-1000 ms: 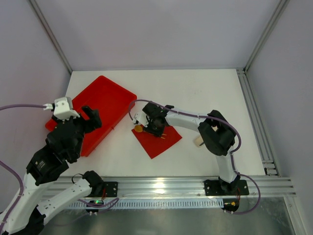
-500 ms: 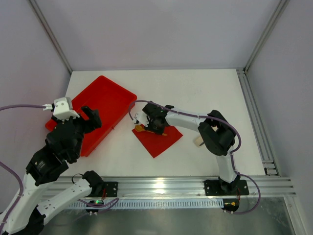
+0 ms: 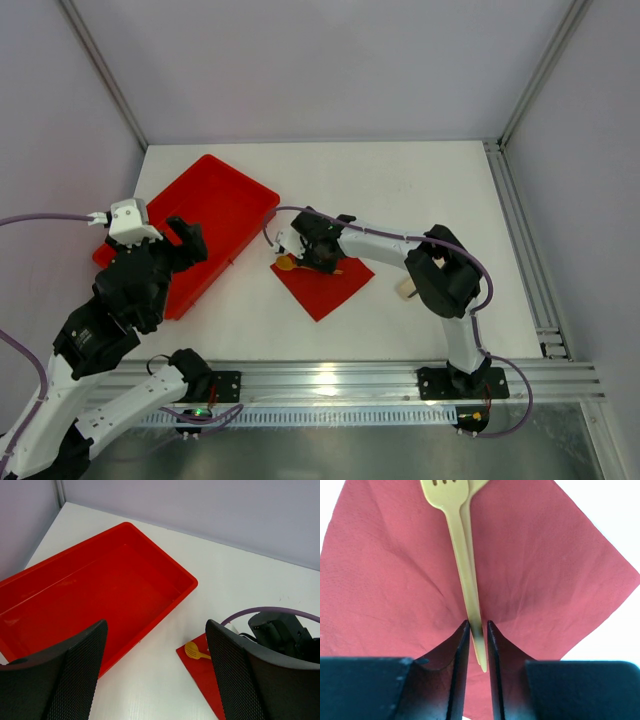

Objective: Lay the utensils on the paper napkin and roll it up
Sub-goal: Adjust the utensils on the napkin.

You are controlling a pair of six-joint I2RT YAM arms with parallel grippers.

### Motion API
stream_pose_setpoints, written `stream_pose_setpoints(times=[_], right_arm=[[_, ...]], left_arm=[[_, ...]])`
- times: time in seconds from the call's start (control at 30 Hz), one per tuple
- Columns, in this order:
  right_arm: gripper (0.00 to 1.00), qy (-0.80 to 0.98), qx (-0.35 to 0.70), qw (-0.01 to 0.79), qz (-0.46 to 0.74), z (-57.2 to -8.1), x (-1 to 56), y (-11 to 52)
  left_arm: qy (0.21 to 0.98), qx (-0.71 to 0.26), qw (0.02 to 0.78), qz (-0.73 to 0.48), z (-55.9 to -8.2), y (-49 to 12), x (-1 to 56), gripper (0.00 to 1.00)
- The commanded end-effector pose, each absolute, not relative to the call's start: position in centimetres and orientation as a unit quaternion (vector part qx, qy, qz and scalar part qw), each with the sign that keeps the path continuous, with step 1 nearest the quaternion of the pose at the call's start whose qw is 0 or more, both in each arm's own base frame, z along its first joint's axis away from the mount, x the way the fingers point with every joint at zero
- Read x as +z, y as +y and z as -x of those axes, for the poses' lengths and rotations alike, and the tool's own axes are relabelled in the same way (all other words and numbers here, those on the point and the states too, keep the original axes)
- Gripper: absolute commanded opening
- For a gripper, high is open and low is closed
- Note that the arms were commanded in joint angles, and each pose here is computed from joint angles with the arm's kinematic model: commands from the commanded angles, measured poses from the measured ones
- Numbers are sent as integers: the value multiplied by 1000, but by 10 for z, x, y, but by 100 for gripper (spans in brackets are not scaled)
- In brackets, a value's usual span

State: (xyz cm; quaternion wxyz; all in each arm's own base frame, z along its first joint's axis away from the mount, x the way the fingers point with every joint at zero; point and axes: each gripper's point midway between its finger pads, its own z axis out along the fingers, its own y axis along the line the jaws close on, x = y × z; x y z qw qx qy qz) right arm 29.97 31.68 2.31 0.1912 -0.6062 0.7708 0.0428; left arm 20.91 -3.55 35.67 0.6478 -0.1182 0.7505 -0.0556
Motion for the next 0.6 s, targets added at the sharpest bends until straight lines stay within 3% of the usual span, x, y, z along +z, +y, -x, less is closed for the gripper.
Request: stream_pose_setpoints(times=[0.0, 0.17, 0.57], right_arm=[[27, 761, 24, 235, 604, -317, 49, 325], [32, 763, 13, 242, 600, -320, 50, 324], [56, 794, -2, 327, 512, -339, 97, 325]], left_arm=[[741, -69, 656, 124, -207, -35, 368, 81], [740, -68, 657, 127, -205, -32, 368, 81], [752, -94, 640, 122, -194, -34, 363, 82]])
